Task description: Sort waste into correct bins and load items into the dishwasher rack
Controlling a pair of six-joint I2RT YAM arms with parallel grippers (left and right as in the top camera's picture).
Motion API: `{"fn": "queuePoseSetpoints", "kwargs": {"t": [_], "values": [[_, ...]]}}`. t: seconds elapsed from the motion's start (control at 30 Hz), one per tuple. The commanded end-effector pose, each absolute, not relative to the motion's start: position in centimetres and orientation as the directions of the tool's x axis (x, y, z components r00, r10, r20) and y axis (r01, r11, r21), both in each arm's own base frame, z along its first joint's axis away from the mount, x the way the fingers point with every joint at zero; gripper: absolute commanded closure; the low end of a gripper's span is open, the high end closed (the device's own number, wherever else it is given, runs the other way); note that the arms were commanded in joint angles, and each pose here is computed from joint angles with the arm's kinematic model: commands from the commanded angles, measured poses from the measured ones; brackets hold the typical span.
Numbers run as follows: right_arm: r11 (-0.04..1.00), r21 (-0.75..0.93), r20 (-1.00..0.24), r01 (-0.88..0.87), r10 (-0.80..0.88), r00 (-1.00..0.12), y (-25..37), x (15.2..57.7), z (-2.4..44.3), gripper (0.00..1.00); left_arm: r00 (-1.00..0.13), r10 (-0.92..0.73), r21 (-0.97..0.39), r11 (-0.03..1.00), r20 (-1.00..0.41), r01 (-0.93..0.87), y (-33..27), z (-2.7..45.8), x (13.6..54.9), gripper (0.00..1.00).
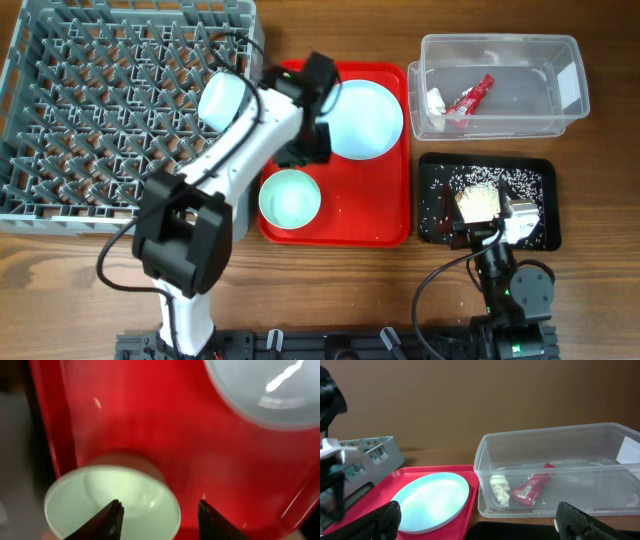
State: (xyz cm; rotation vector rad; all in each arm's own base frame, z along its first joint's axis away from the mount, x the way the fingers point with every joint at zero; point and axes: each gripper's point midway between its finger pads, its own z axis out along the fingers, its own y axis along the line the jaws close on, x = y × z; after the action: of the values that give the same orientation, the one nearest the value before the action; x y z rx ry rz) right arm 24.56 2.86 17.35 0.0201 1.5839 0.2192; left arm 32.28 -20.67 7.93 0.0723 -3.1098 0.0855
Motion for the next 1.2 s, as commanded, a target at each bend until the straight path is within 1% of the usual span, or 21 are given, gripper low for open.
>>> {"fn": "queuePoseSetpoints", "kwargs": {"t": [0.0, 0.1, 0.13, 0.17, 0.27, 0.3, 0.4, 0.57, 0.63, 0.7, 0.73, 0.8, 0.83, 0.9, 1.0, 1.1, 1.17], "values": [[0.978, 0.159, -0.987, -0.136, 0.157, -0.024, 3.0, 24.5, 17.5, 0.00, -0.998, 0.065, -0.047, 0.997, 0.018, 0.064, -23.2, 9.2, 29.7, 0.53], [0.978, 0.159, -0.987, -0.136, 0.157, -0.024, 3.0, 24.5, 17.5, 0.00, -0.996, 0.089, -0.053, 0.995, -0.013, 0.090, -25.1, 9.2, 29.1, 0.52], [0.978, 0.159, -0.987, -0.136, 0.157, -0.024, 3.0, 24.5, 17.5, 0.00, -0.994, 0.108, -0.035, 0.994, -0.015, 0.108, -25.3, 9.2, 28.7, 0.52], [0.978, 0.159, -0.987, -0.136, 0.157, -0.024, 3.0, 24.5, 17.5, 0.00, -0.994, 0.110, -0.002, 0.994, -0.025, 0.110, -24.9, 9.2, 28.6, 0.52], [0.978, 0.159, -0.987, -0.136, 0.157, -0.024, 3.0, 24.5, 17.5, 0.00, -0.994, 0.046, 0.152, 0.988, -0.094, 0.031, -22.4, 9.4, 29.4, 0.52], [0.978, 0.159, -0.987, -0.136, 0.157, -0.024, 3.0, 24.5, 17.5, 0.00, -0.995, 0.026, 0.165, 0.986, -0.093, 0.010, -21.8, 9.5, 29.5, 0.52], [0.978, 0.159, -0.987, -0.136, 0.157, -0.024, 3.0, 24.5, 17.5, 0.00, -0.999, 0.017, 0.090, 0.996, -0.038, 0.014, -22.9, 8.9, 28.8, 0.55], [0.978, 0.159, -0.987, -0.136, 0.157, -0.024, 3.0, 24.5, 17.5, 0.00, -1.000, 0.015, 0.100, 0.995, -0.027, 0.012, -22.4, 5.4, 27.9, 0.55], [0.978, 0.159, -0.987, -0.136, 0.157, -0.024, 3.0, 24.5, 17.5, 0.00, -1.000, -0.022, 0.103, 0.994, -0.003, -0.023, -21.7, 3.7, 27.1, 0.56], [0.978, 0.159, -0.987, -0.136, 0.157, -0.024, 3.0, 24.5, 17.5, 0.00, -0.999, -0.017, 0.012, 1.000, 0.039, -0.017, -23.3, 3.3, 26.6, 0.61], [0.978, 0.159, -0.987, -0.136, 0.157, -0.024, 3.0, 24.5, 17.5, 0.00, -0.998, 0.017, -0.078, 0.997, 0.064, 0.012, -25.0, 3.4, 26.4, 0.64], [0.978, 0.159, -0.987, -0.136, 0.157, -0.024, 3.0, 24.5, 17.5, 0.00, -0.988, 0.135, -0.266, 0.958, 0.075, 0.111, -29.0, 4.0, 25.7, 0.66], [0.978, 0.159, -0.987, -0.136, 0.157, -0.024, 3.0, 24.5, 17.5, 0.00, -0.980, 0.191, -0.320, 0.933, 0.058, 0.163, -30.5, 4.4, 25.4, 0.66], [0.978, 0.159, -0.987, -0.136, 0.157, -0.024, 3.0, 24.5, 17.5, 0.00, -0.975, 0.217, -0.322, 0.927, 0.042, 0.192, -31.0, 4.8, 25.2, 0.65], [0.978, 0.159, -0.987, -0.136, 0.157, -0.024, 3.0, 24.5, 17.5, 0.00, -0.983, 0.185, -0.225, 0.958, 0.014, 0.177, -29.0, 6.1, 26.6, 0.60], [0.978, 0.159, -0.987, -0.136, 0.157, -0.024, 3.0, 24.5, 17.5, 0.00, -0.989, 0.146, -0.206, 0.969, 0.010, 0.140, -27.3, 8.9, 27.4, 0.56], [0.978, 0.159, -0.987, -0.136, 0.157, -0.024, 3.0, 24.5, 17.5, 0.00, -0.994, 0.111, -0.180, 0.977, -0.024, 0.113, -25.4, 11.3, 28.0, 0.54]]}}
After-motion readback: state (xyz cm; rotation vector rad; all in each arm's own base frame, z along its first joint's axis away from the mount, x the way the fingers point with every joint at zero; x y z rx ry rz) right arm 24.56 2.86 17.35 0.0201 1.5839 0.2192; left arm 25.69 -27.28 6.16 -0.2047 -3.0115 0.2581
